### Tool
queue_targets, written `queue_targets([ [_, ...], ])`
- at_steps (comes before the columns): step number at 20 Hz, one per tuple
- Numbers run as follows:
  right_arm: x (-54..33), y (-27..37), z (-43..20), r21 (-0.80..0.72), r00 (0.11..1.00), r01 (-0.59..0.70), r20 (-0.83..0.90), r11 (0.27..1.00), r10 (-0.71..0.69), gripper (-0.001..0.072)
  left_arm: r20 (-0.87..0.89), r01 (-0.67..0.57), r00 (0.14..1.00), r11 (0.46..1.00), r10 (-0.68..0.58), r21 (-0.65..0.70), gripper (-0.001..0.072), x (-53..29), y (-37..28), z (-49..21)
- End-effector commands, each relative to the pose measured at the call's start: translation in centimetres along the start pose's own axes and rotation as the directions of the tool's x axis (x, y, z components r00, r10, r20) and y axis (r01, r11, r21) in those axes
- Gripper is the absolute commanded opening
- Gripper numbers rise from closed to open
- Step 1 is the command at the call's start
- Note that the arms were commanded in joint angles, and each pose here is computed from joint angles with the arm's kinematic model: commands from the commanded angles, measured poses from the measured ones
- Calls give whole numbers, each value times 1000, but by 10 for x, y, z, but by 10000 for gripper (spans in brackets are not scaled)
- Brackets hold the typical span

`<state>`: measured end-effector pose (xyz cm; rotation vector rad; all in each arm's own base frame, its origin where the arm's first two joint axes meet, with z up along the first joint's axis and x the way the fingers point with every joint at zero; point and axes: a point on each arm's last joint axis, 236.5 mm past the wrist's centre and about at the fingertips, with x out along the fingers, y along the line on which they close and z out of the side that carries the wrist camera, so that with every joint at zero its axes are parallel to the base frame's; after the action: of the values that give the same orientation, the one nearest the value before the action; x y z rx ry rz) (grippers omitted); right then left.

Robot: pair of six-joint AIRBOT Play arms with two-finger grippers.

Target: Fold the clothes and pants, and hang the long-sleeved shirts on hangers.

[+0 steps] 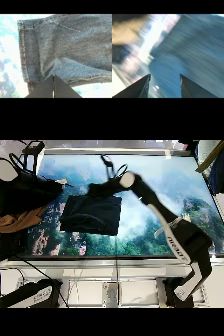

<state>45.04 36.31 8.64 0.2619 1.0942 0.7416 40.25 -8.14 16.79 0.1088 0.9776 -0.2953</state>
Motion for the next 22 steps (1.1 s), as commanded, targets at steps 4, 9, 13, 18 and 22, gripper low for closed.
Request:
queue_targets([
  [4,-65,-174,-73,228,923,288,-327,930,-205,568,-31,2,1000,1000,-2,0,15,-1,0,-8],
  [9,13,-184,-90,615,986,-32,-111,788,127,682,-31,2,1000,1000,-3,-30,15,-1,-1,-8],
  [13,59,-160,-100,688,951,-216,-13,693,310,683,-31,2,1000,999,-3,-46,15,-1,-1,-8],
  [18,87,-120,-92,655,940,-279,37,702,338,673,-31,2,1000,999,-3,-46,15,-1,-1,-8],
  [22,96,-104,-96,637,937,-282,23,717,348,327,-32,2,999,999,-3,-45,15,-1,-1,-8],
])
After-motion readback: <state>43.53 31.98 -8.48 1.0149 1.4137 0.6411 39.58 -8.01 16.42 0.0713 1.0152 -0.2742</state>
